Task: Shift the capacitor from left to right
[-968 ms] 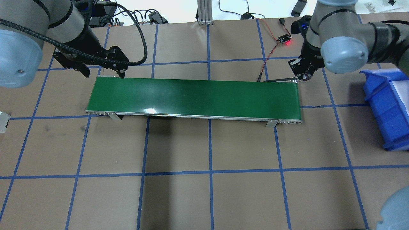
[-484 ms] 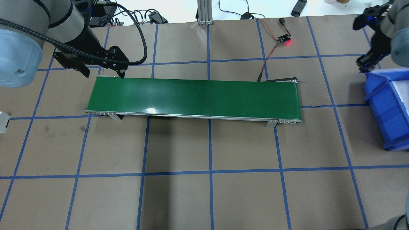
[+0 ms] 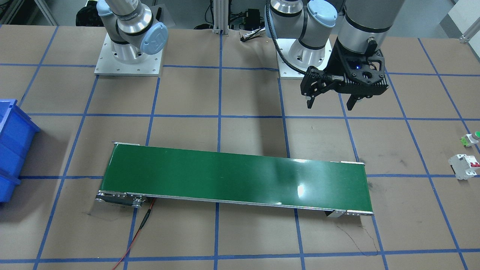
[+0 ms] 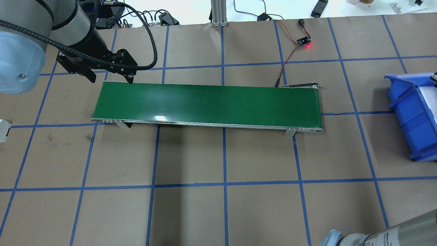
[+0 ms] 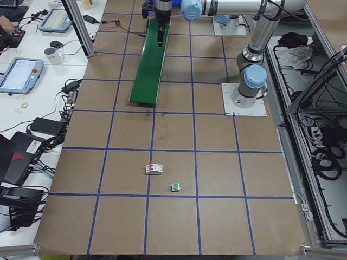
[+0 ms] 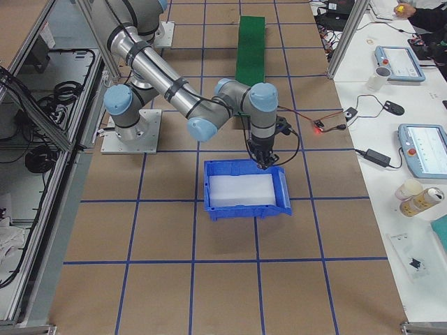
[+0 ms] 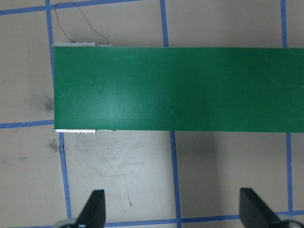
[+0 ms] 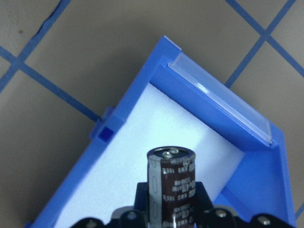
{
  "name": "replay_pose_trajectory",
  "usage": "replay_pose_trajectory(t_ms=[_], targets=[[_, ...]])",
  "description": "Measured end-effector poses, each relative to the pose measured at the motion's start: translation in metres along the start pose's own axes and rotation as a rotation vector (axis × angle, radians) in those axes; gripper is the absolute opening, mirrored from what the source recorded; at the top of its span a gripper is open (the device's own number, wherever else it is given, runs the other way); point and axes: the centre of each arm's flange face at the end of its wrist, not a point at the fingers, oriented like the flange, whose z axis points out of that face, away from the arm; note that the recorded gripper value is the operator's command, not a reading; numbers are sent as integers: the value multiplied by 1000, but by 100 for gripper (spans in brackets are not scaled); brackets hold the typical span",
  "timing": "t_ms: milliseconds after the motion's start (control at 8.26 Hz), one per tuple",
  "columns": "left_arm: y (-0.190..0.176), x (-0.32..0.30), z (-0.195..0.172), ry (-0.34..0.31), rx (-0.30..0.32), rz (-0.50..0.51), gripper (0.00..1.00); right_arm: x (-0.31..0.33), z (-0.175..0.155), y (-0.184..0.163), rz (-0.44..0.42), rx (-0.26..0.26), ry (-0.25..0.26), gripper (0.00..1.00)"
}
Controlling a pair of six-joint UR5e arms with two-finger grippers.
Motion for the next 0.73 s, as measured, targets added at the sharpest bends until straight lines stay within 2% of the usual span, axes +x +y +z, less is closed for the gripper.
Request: replay_pose_trajectory(t_ms=[121, 242, 363, 484, 726], targets=[[0, 0, 0, 0, 0, 0, 100, 13, 25, 21, -42, 4, -27, 0], [0, 0, 0, 0, -1, 0, 100, 22, 53, 37, -81, 2, -54, 4], [0, 0, 1, 0, -1, 1, 100, 25, 80, 45, -104, -4, -83, 58], [0, 0, 1, 0, -1, 1, 100, 25, 100, 48, -111, -10, -108, 100], [0, 0, 1, 0, -2, 1, 100, 24, 109, 51, -107, -8, -123, 100]])
